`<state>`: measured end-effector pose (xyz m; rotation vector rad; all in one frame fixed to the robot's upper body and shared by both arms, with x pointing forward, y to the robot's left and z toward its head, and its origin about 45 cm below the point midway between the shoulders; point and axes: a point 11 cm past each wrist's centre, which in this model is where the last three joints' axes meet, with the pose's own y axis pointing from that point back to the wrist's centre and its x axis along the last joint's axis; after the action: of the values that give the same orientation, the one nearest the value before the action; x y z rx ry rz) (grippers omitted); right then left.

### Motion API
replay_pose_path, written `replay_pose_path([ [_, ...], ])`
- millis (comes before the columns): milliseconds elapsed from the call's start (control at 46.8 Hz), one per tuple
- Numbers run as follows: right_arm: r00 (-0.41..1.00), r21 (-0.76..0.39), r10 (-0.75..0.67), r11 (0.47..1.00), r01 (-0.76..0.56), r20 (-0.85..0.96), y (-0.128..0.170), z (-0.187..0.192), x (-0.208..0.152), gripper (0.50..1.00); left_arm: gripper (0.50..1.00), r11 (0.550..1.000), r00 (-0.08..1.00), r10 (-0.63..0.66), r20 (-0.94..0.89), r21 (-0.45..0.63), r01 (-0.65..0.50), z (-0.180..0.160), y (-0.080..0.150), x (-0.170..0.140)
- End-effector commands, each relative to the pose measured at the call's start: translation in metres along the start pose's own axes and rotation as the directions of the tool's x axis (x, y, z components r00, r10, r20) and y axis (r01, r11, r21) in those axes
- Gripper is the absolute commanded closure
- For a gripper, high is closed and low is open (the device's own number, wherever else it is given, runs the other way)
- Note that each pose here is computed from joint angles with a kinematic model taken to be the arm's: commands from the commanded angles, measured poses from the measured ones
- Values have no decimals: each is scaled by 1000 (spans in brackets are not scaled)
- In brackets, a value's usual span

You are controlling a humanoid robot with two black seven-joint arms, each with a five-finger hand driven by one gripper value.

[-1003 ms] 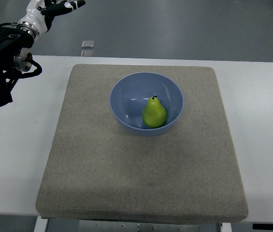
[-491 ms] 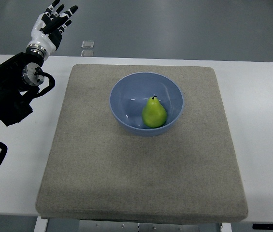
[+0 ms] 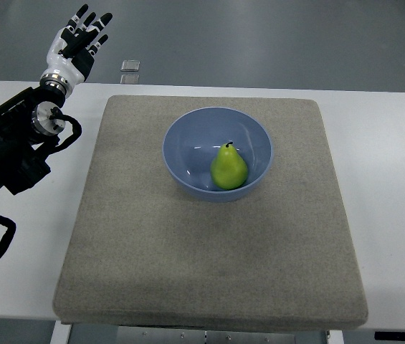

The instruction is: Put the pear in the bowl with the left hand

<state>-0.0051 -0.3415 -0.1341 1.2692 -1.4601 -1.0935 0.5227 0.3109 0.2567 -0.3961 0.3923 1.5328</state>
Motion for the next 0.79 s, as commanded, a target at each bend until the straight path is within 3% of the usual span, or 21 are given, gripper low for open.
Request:
replay_pose_path([
  [0, 1000, 0, 0, 1000, 0, 0, 0, 0, 0, 574, 506, 1000, 1000, 1, 7, 5, -1, -2, 1, 2],
  [256, 1000, 0, 0, 1000, 0, 0, 0, 0, 0, 574, 508, 999, 999, 26, 20, 29, -26, -12, 9, 18],
  [768, 1000, 0, 0, 1000, 0, 0, 0, 0, 0, 574, 508, 999, 999, 31, 21, 21, -31, -9, 8, 18],
])
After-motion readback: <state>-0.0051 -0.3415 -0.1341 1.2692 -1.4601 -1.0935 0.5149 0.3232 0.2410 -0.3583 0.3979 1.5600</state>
